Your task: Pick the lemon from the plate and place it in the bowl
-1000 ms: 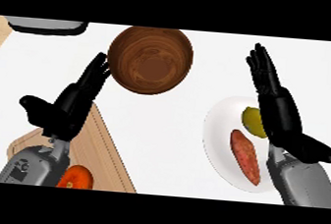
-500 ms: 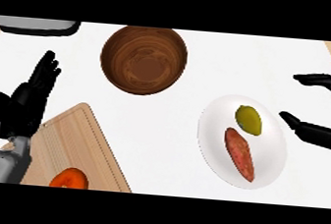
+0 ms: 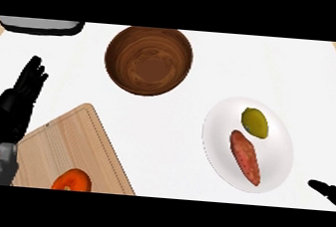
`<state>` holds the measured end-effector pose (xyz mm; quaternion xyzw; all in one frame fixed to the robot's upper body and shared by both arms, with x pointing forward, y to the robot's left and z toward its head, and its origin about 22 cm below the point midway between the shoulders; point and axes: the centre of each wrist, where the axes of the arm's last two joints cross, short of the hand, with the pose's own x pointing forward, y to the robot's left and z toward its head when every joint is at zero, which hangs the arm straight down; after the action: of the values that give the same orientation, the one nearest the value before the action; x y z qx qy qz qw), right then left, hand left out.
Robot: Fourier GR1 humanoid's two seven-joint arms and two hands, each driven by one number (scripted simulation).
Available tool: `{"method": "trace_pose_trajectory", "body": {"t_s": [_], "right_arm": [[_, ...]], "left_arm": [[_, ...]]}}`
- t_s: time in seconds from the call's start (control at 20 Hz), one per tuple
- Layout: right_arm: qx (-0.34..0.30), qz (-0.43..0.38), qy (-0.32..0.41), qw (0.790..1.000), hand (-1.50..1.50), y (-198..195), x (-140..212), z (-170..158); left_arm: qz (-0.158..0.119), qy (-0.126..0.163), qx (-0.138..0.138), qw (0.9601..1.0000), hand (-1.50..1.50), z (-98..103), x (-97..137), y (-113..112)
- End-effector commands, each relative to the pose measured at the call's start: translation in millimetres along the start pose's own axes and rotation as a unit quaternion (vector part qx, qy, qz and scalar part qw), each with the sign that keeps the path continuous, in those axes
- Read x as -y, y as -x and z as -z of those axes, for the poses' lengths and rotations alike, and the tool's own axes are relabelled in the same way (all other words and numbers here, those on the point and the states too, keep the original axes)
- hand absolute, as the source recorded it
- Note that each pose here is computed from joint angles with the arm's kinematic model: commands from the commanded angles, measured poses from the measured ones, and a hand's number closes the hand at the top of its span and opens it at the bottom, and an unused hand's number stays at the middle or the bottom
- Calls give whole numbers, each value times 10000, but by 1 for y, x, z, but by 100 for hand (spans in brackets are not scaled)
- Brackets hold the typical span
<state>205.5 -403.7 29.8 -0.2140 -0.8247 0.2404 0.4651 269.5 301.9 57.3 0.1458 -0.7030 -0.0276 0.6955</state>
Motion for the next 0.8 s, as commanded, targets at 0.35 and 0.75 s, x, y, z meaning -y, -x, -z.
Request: {"method": "trace_pose_trajectory", "body": {"t_s": [0.35, 0.75], "right_arm": [[-178, -378, -159, 9990, -150, -48, 47, 50], [-691, -1453, -1703, 9722, -150, -82, 50, 106]], "left_arm": [[35, 55, -97, 9999, 0, 10, 1, 22], [4, 109, -32, 9999, 0, 1, 8, 5]]}}
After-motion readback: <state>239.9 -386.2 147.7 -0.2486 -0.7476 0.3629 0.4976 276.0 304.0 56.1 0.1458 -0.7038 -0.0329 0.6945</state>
